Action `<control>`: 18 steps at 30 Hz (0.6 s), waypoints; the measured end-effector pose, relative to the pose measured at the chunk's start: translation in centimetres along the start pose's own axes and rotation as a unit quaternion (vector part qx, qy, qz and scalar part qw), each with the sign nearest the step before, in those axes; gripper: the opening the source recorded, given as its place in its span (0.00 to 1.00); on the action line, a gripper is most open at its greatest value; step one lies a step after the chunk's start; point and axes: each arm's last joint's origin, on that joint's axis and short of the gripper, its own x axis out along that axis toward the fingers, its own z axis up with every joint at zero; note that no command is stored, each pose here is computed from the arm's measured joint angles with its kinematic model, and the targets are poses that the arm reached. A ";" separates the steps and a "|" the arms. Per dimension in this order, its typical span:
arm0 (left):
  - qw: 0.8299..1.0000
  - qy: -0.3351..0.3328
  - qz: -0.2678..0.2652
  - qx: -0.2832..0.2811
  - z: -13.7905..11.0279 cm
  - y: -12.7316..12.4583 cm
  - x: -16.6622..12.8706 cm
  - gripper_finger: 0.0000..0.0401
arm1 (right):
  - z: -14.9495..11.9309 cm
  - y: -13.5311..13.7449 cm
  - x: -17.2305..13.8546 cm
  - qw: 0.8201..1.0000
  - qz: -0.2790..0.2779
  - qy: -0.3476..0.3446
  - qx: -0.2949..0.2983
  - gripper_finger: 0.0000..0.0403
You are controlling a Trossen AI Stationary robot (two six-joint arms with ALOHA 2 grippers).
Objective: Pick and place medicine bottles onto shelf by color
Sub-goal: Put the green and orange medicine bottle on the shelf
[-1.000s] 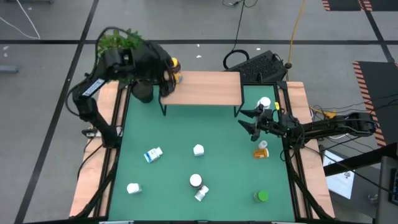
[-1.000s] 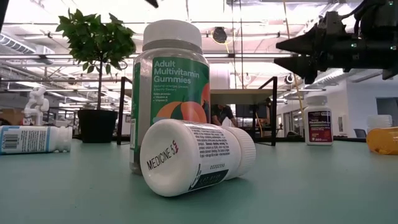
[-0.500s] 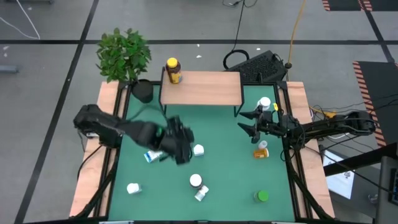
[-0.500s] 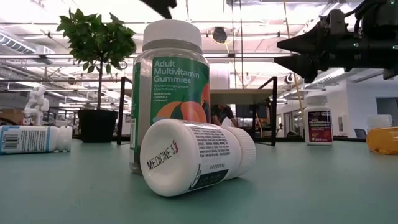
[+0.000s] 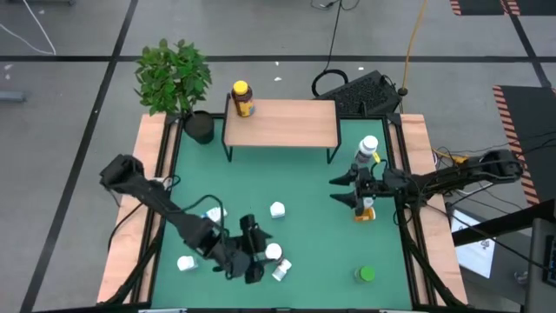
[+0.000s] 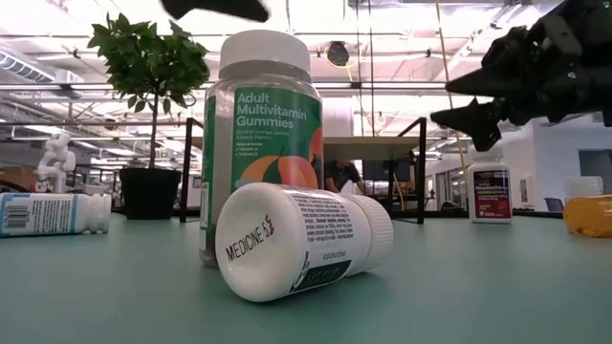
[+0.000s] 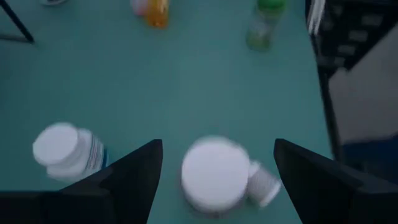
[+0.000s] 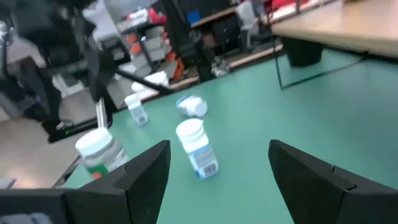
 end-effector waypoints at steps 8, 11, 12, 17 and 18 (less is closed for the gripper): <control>1.000 -0.027 0.012 -0.007 -2.3 0.3 1.1 0.77 | 0.5 0.5 -0.1 0.998 -0.024 -0.045 -0.025 0.66; 1.000 -0.028 0.003 -0.003 -3.5 0.2 2.0 0.77 | 0.6 0.5 -0.1 0.998 -0.021 -0.046 -0.025 0.66; 1.000 -0.027 0.001 0.002 -4.0 0.1 2.3 0.77 | 0.5 0.6 -0.1 0.998 -0.020 -0.045 -0.025 0.66; 0.999 -0.039 -0.008 0.022 -4.9 -0.5 3.7 0.77 | 0.6 0.7 -0.1 0.998 -0.016 -0.048 -0.033 0.66; 0.999 -0.042 -0.009 0.028 -5.0 -0.6 4.0 0.77 | 0.6 0.7 -0.1 0.998 -0.016 -0.048 -0.038 0.66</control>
